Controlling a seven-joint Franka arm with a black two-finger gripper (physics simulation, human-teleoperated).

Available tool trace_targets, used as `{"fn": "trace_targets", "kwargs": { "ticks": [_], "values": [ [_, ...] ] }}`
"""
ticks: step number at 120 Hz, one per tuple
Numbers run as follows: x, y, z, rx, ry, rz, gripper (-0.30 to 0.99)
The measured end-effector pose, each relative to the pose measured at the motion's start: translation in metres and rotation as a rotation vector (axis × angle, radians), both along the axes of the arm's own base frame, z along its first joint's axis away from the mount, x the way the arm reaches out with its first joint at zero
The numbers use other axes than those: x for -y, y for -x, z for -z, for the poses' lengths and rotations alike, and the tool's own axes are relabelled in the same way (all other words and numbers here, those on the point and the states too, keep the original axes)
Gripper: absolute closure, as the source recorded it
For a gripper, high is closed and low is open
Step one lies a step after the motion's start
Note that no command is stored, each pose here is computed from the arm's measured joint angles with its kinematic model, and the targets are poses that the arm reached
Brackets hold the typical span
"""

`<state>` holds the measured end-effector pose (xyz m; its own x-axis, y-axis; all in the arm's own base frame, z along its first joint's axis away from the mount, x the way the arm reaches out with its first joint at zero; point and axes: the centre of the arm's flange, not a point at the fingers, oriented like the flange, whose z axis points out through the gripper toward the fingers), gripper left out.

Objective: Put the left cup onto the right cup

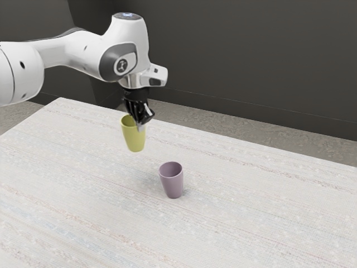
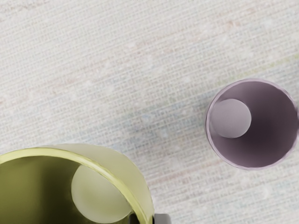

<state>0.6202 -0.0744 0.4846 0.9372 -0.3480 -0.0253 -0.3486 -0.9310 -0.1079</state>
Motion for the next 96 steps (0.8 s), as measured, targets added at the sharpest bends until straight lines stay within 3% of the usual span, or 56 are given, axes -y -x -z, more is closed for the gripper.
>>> {"fn": "trace_targets", "kwargs": {
  "ticks": [49, 96],
  "values": [
    [0.066, 0.013, -0.014, 0.026, -0.011, 0.053, 0.79],
    [0.098, 0.024, -0.018, 0.03, -0.014, 0.05, 0.79]
  ]
}}
